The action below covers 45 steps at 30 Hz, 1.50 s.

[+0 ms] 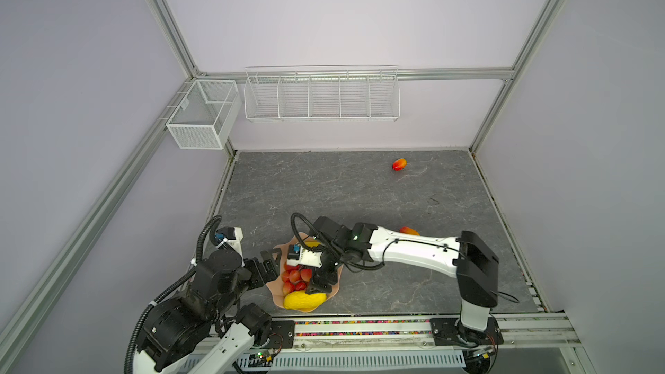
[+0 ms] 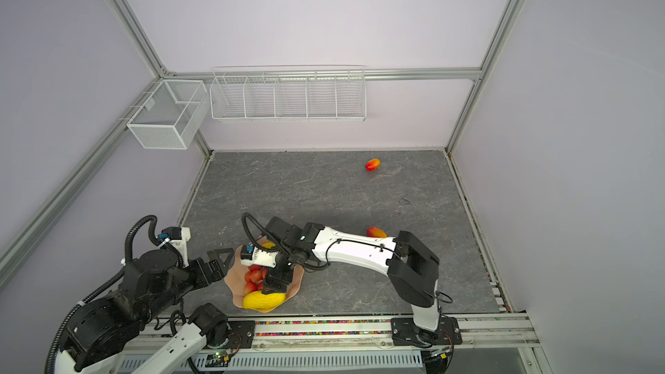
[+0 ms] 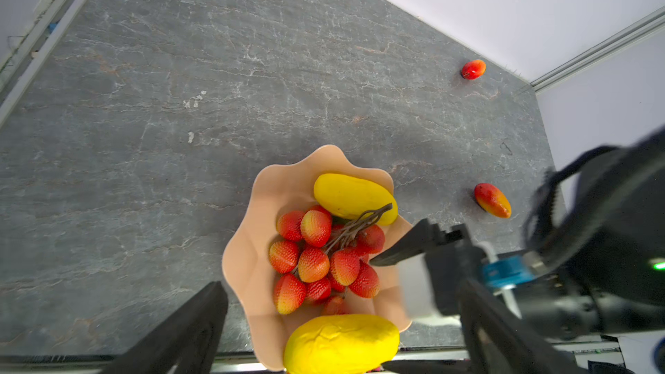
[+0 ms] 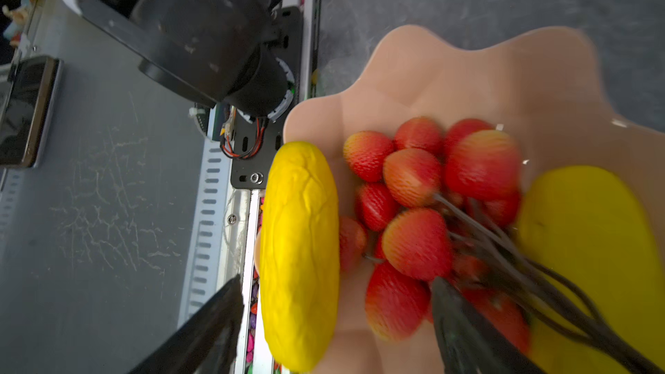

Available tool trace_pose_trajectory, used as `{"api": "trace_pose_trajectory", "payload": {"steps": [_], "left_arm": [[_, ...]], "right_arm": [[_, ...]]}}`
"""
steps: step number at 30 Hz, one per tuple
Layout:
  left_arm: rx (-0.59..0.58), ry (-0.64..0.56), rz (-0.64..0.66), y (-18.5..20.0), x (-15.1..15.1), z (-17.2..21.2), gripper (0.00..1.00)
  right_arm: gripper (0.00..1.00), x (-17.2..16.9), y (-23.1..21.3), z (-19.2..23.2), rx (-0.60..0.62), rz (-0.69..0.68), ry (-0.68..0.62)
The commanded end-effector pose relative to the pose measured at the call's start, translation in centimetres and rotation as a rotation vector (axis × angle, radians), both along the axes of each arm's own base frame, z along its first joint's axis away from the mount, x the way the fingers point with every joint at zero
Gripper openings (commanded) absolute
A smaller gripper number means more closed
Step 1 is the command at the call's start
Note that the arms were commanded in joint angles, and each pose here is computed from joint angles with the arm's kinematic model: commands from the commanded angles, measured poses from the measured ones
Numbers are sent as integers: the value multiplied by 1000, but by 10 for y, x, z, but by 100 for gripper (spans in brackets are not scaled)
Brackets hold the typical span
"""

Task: Place and organize the fake fruits in the fruit bowl
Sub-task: 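Place the second yellow mango at the bowl's near edge and release, then grasp the nearer red-yellow mango with the right gripper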

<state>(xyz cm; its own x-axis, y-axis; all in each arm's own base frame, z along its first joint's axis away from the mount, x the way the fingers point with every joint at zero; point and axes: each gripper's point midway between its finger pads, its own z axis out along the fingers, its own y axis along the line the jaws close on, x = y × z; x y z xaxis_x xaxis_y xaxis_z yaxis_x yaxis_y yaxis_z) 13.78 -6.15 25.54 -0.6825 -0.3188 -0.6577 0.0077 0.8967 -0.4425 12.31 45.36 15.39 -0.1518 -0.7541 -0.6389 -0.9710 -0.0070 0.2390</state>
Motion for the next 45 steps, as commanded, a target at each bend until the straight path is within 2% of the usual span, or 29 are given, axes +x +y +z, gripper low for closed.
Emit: {"api": "trace_pose_trajectory", "payload": {"steps": [1, 5, 8, 10, 13, 17, 22, 28, 32, 42, 45], "left_arm": [[-26, -8, -106, -31, 15, -7, 99], [-117, -2, -252, -84, 42, -22, 99], [-190, -14, -335, -123, 66, -25, 99], [-189, -7, -381, -141, 80, -27, 99], [-132, 1, -445, -161, 92, -28, 99], [-82, 24, -515, -183, 98, -34, 99], [-102, 33, -514, -191, 102, -39, 99], [-72, 28, -487, -181, 100, -39, 99], [-62, 29, -476, -176, 98, -40, 99], [-48, 40, -477, -178, 101, -44, 99], [-45, 42, -478, -178, 101, -45, 99]], "right_arm": [[88, 42, -37, 29, 64, -168, -40], [90, 106, -115, 6, -73, -492, -96], [94, 156, -195, -16, -233, -825, -119], [95, 174, -250, -31, -347, -1019, -106], [95, 179, -298, -46, -388, -1156, -30], [97, 177, -333, -58, -453, -1218, -39], [96, 179, -339, -74, -470, -1203, 34], [87, 183, -326, -94, -467, -1161, 107], [78, 185, -318, -101, -455, -1138, 141], [68, 180, -313, -117, -482, -1126, 204], [59, 179, -315, -117, -489, -1133, 209]]}}
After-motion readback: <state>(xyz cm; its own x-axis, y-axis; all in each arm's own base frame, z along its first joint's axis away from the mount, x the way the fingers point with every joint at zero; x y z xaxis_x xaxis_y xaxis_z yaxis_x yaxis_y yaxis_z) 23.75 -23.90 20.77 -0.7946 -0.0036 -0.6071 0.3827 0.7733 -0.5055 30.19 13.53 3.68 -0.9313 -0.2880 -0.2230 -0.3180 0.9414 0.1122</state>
